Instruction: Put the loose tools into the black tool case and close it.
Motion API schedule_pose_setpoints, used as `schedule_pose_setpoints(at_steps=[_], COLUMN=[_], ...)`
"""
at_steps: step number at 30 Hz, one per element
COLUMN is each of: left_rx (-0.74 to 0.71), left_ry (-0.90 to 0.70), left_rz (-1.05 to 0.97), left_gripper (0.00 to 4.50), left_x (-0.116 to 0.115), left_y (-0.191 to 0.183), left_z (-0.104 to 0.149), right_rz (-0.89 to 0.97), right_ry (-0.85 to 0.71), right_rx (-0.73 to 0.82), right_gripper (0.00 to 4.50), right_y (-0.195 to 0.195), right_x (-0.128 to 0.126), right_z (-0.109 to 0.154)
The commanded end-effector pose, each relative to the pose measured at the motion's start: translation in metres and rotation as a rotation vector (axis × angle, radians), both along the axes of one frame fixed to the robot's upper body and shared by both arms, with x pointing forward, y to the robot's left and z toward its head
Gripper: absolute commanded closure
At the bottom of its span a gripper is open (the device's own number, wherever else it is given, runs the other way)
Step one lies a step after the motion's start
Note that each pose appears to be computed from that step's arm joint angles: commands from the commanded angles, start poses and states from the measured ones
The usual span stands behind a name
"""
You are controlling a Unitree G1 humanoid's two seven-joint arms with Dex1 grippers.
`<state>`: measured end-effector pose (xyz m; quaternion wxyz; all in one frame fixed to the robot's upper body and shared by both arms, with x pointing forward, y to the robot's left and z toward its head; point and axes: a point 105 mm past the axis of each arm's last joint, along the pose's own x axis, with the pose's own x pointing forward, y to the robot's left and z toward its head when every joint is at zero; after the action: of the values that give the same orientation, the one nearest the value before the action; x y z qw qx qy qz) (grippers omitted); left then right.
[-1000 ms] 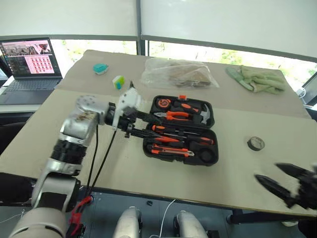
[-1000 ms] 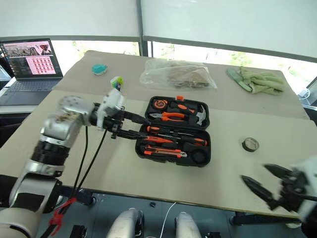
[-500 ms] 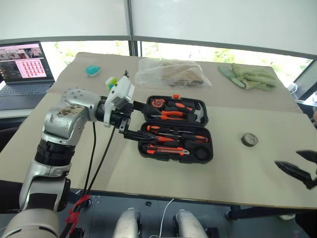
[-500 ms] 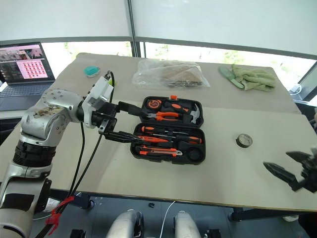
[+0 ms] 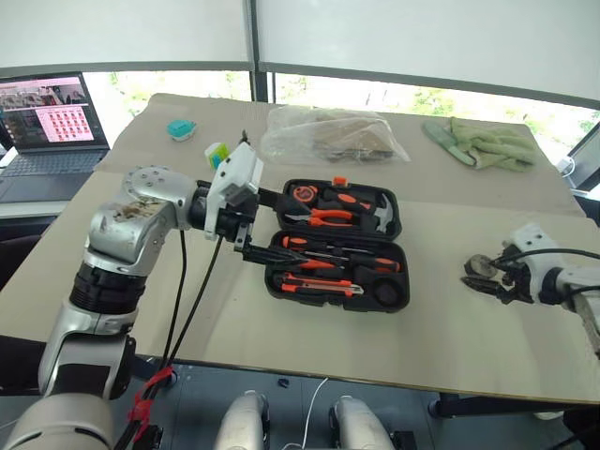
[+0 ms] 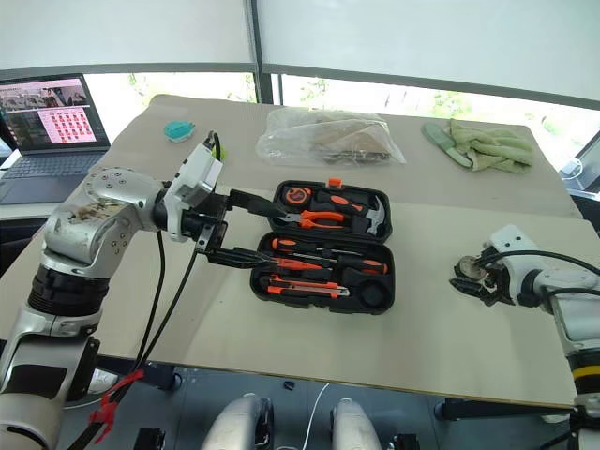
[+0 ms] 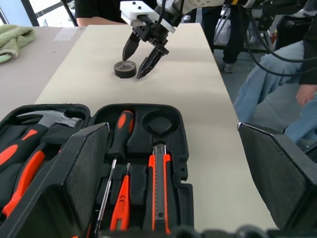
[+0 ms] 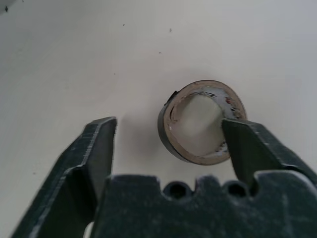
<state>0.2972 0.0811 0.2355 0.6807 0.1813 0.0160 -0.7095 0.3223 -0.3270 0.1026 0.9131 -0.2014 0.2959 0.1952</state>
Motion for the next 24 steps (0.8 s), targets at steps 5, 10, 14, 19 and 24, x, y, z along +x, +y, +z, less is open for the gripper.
schedule_pose_setpoints(at_steps=[5,10,14,19,24], left_rx=[-0.008,-0.009,0.018,0.088,0.101], left_ry=[-0.059,-0.068,-0.064,-0.053,-0.07], left_rz=[0.004,-0.004,-0.017,-0.07,-0.084], left_gripper=[0.0,0.0,0.0,0.0,0.0], left_x=[0.002,0.002,-0.001,-0.01,-0.01], left_y=[-0.001,-0.004,-0.004,-0.001,-0.005], left_z=[0.007,0.008,0.003,-0.016,-0.022], right_rz=[0.021,0.024,0.215,0.623,0.743], right_ry=[-0.056,-0.097,-0.16,-0.089,0.038], right_rx=[-0.015,0.004,0.12,0.182,0.087], right_gripper=[3.39,4.47,4.47,4.47,4.47], right_y=[-0.002,-0.001,0.04,0.142,0.17], right_x=[0.004,0.002,-0.01,-0.053,-0.071], right_z=[0.008,0.012,0.04,0.068,0.051])
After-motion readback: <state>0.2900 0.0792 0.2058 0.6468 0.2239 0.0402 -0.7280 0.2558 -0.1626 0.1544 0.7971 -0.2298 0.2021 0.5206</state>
